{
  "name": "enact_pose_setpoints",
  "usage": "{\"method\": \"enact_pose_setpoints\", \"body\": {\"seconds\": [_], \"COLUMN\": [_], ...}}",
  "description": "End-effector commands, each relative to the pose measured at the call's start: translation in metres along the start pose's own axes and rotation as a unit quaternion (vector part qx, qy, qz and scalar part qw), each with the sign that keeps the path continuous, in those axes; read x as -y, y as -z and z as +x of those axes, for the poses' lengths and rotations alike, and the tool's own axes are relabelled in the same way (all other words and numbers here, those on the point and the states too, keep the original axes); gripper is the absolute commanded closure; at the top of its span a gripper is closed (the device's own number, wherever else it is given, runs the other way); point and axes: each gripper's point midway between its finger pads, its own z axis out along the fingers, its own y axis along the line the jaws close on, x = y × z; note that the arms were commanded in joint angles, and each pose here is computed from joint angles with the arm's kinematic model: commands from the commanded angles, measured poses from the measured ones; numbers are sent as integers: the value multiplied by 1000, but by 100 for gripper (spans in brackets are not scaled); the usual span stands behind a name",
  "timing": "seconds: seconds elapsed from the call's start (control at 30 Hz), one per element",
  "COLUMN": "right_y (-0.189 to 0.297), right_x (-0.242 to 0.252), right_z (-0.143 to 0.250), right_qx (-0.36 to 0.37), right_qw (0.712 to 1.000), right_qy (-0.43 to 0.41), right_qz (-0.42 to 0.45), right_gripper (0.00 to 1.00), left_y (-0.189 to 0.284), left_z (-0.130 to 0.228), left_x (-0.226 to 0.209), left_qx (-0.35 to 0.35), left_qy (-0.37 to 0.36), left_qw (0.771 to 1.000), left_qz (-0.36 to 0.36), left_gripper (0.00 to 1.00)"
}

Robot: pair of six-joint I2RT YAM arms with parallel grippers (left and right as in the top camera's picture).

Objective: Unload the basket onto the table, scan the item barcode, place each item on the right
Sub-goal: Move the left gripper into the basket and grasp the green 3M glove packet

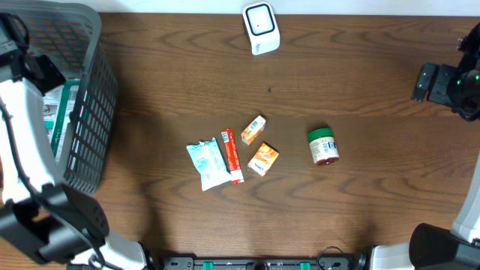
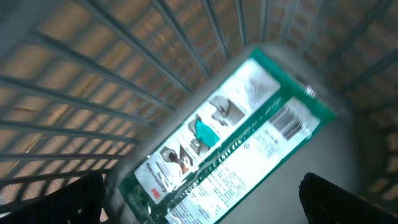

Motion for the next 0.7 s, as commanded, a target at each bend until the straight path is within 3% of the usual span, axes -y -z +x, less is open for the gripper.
{"method": "enact_pose_setpoints", "body": {"seconds": [0.0,0.53,0.67], "right_y": [1,1,1], "right_x": [0,0,0], "right_z": [-2,-2,-2], "right_qx": [4,4,4], "right_qw": [1000,1000,1000], "right_qy": [-7,-7,-7], "right_qz": [-1,-1,-1], "right_gripper": [1,1,1], "left_y": [-30,-130,-146], "left_z": [19,91,114], "left_x": [14,41,63], "left_qx": [-46,-189,-224], "left_qy": [-41,-95,-124], "left_qw": [998,977,961], "left_qz": [17,30,102], "left_gripper": [1,2,2]}}
